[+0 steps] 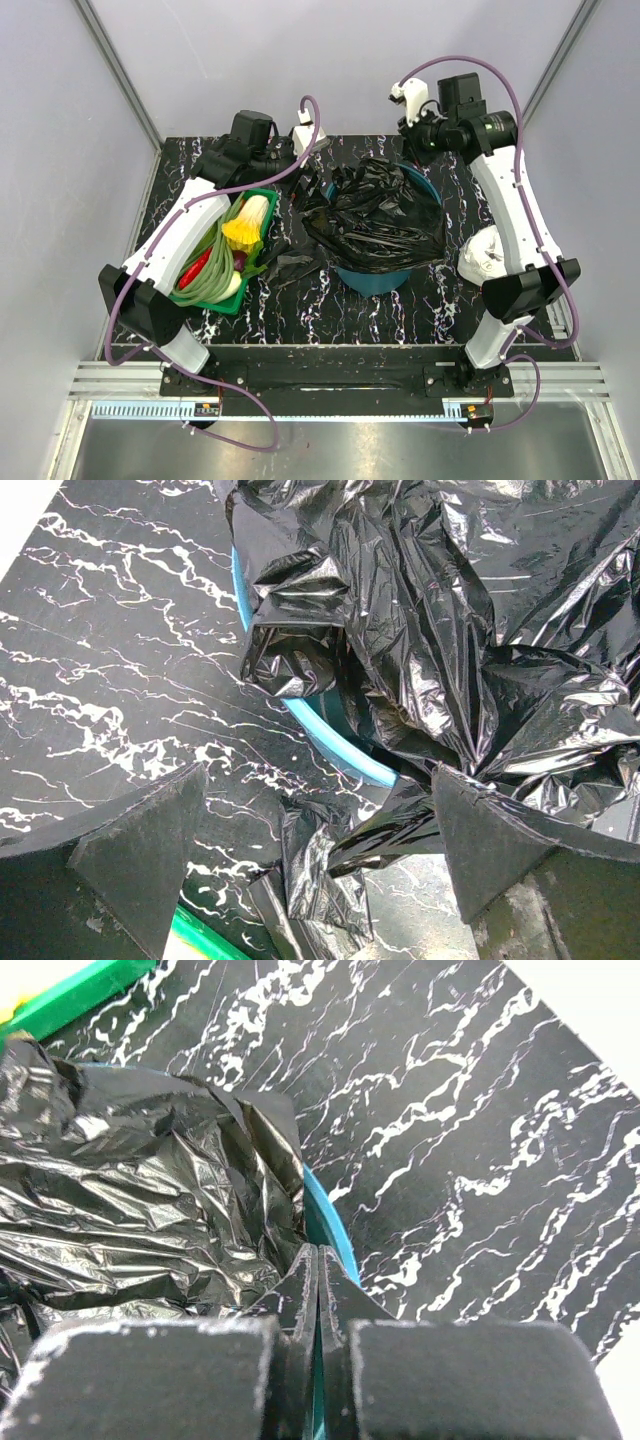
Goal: Put the trash bags into the trash bin
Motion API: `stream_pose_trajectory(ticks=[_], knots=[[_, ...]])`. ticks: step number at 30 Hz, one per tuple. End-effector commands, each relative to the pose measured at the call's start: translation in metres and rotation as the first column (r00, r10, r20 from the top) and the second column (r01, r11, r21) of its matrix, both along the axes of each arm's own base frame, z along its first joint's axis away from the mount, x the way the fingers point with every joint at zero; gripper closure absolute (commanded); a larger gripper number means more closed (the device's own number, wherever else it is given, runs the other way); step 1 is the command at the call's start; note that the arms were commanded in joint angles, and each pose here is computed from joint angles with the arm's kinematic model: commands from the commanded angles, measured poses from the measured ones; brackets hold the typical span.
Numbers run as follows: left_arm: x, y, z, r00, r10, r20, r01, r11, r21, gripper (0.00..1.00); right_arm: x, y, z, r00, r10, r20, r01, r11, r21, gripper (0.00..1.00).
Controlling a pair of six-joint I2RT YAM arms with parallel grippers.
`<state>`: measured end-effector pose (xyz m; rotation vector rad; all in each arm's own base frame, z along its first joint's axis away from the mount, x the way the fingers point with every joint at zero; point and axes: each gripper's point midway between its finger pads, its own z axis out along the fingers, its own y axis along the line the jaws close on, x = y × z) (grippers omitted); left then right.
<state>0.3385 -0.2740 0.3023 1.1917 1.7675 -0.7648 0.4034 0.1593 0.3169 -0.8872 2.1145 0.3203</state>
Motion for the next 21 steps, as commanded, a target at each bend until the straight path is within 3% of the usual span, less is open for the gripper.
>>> stream_pose_trajectory(ticks=[1, 8, 14, 21], knots=[[0.001, 0.000, 0.037, 0.993, 0.001, 0.115, 0.004, 0.999, -0.042, 0.01, 0.006, 0.001, 0.038, 0.994, -0.025, 0.109, 0.023, 1.000, 0.017, 1.00], [0.003, -0.002, 0.046, 0.992, -0.003, 0.128, 0.011, 0.998, -0.057, 0.01, 0.006, -0.003, 0.045, 0.992, -0.026, 0.126, 0.027, 1.000, -0.005, 1.00], [0.003, -0.003, 0.045, 0.991, -0.008, 0.130, 0.015, 0.998, -0.054, 0.01, -0.006, 0.003, 0.016, 0.999, 0.029, 0.022, -0.029, 1.000, -0.010, 0.72], [0.003, -0.001, 0.042, 0.992, -0.007, 0.128, 0.013, 0.999, -0.045, 0.01, -0.011, 0.006, -0.014, 0.997, 0.062, -0.050, -0.064, 0.998, -0.029, 0.62]])
